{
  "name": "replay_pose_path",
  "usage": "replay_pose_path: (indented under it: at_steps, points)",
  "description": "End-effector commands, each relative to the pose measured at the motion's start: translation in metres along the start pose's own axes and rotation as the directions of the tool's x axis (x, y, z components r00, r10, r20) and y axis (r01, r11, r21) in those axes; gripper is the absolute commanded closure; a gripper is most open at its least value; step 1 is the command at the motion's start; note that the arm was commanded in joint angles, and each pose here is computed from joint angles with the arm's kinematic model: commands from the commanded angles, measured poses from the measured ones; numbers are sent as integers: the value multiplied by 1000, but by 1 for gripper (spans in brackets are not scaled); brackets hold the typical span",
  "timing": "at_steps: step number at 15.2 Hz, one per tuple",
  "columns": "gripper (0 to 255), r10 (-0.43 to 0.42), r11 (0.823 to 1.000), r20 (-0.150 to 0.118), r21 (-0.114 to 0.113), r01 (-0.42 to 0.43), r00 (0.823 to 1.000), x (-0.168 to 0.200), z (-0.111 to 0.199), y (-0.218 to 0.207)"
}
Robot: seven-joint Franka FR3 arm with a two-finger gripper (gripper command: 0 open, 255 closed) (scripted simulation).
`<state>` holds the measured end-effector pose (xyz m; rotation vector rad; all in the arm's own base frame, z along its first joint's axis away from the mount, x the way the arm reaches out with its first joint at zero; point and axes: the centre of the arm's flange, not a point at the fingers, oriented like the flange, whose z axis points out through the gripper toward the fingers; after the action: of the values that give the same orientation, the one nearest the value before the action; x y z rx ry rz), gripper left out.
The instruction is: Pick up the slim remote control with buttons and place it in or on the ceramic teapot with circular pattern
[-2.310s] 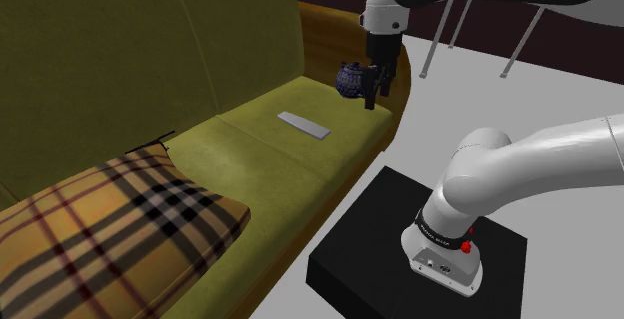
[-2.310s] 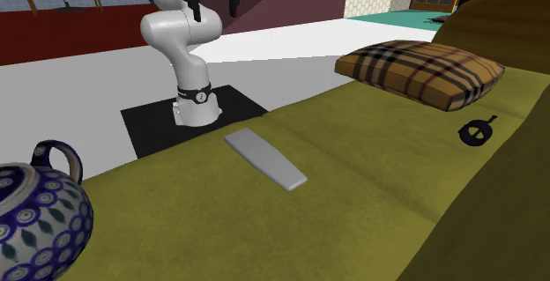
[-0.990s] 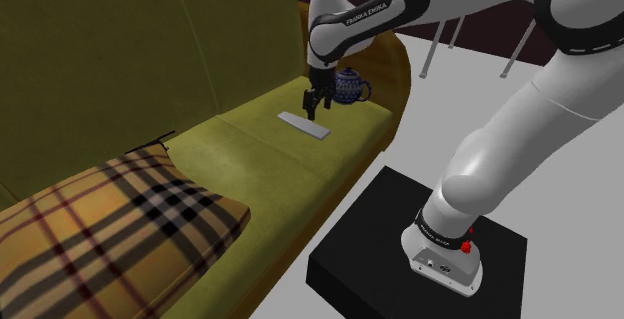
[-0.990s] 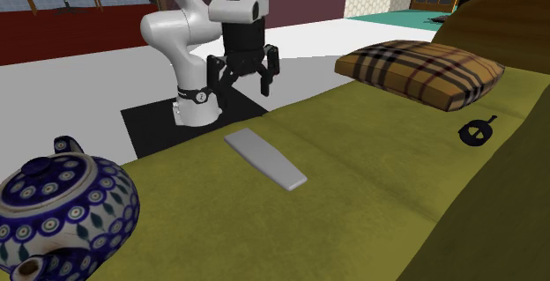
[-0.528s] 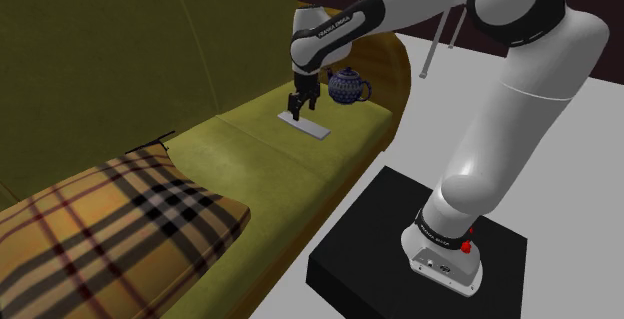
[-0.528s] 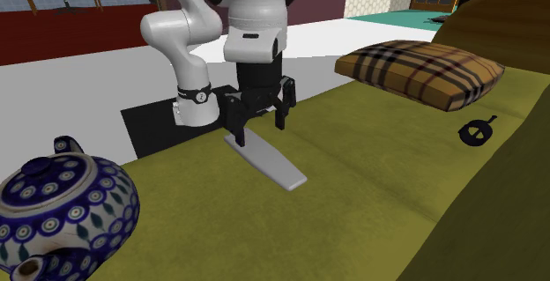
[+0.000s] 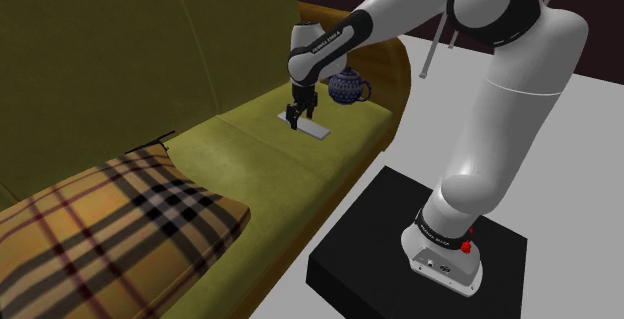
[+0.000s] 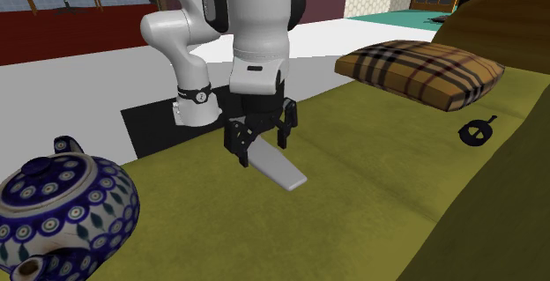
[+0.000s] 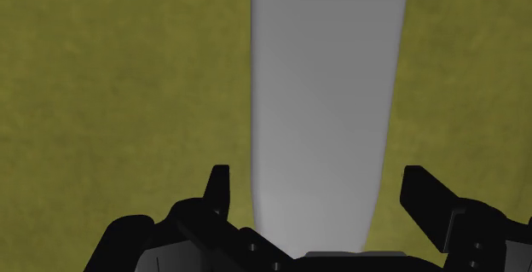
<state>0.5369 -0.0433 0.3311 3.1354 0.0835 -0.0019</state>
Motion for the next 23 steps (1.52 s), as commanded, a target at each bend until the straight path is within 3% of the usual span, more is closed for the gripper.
replay_pose_path:
  at_steps: [1,7,8,17,23]
  points:
    - [0,0,1000,-1,0,0,1000,0,4,0]
    - [0,0,1000,-1,0,0,1000,0,4,0]
    - [255,0,1000,-1,0,0,1000,0,4,0]
    - [255,0,1000,-1,0,0,1000,0,4,0]
    - [255,0,1000,-1,0,0,1000,0,-28,0]
